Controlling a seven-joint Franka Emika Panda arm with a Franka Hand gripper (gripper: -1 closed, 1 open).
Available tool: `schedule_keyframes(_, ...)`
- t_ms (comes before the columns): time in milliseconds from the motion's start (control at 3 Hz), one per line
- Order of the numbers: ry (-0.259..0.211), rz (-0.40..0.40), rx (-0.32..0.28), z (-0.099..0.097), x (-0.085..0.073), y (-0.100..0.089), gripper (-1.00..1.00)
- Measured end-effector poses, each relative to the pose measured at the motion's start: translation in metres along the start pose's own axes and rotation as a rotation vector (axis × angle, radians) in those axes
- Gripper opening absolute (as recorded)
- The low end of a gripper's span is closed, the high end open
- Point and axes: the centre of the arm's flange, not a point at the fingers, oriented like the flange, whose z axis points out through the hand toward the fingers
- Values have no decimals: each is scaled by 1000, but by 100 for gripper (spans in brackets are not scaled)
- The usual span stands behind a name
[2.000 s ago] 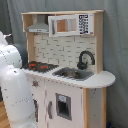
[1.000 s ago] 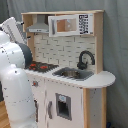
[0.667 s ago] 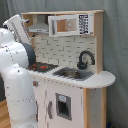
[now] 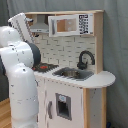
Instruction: Play with the kitchen
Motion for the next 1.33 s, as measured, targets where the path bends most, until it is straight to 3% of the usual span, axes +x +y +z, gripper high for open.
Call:
schedule_keyframes(333, -7, -1, -4, 1, 0, 0, -100)
schedule_keyframes(667, -19, -2, -10, 4, 1, 1, -100)
schedule_keyframes(1000, -93, -91, 26, 30, 9, -18, -100)
schedule_keyframes(1333, -130, -175, 50, 42, 20, -17, -100)
